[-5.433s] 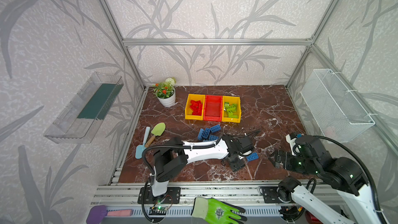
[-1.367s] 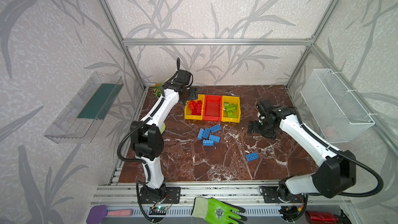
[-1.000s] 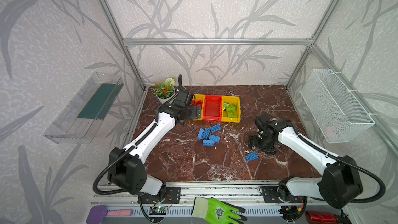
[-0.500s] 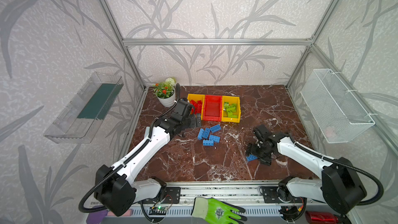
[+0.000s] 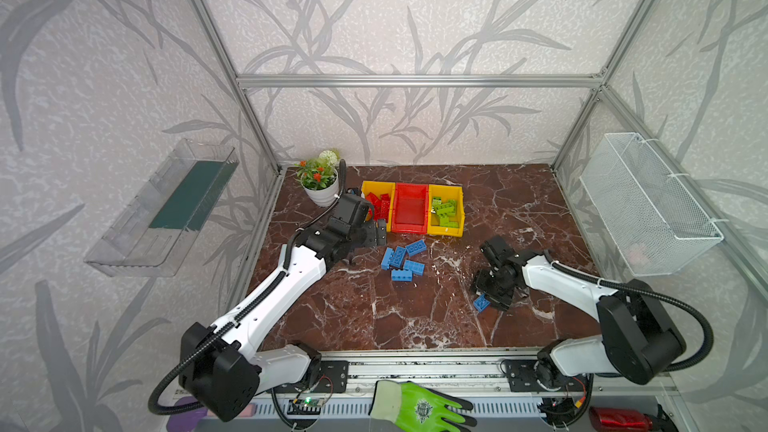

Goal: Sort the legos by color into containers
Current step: 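Lift the blue brick toward the red bin while the left gripper nears the pile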

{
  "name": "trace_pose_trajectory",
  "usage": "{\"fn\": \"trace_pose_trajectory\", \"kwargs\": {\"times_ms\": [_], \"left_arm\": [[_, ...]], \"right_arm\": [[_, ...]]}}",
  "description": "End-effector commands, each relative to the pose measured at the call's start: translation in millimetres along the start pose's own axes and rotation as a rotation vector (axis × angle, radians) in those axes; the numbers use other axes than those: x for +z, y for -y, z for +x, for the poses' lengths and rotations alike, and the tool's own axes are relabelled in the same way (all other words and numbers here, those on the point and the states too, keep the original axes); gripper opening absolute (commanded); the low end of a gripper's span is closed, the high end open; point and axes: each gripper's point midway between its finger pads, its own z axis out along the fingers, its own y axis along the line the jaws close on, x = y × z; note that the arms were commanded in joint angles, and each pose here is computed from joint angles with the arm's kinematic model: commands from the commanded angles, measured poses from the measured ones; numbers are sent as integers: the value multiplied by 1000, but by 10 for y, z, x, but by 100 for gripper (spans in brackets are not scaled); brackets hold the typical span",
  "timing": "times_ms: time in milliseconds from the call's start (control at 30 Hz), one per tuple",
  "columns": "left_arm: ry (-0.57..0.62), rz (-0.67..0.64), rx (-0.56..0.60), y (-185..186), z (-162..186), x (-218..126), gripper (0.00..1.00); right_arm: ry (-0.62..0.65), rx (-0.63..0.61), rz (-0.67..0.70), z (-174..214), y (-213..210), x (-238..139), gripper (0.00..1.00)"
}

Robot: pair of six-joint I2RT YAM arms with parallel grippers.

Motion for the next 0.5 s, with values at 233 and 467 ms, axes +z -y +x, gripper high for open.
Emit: {"fn": "trace_pose_trajectory", "kwargs": {"times_ms": [233,467], "left_arm": [[35,-79,13,-85,-148,8,99],[16,-84,-14,-80,-101,108,99]], "right_arm": [[-3,-154,128,-26,-143,-55,34],[-28,-228,133,-38,-255,-69,29]]}}
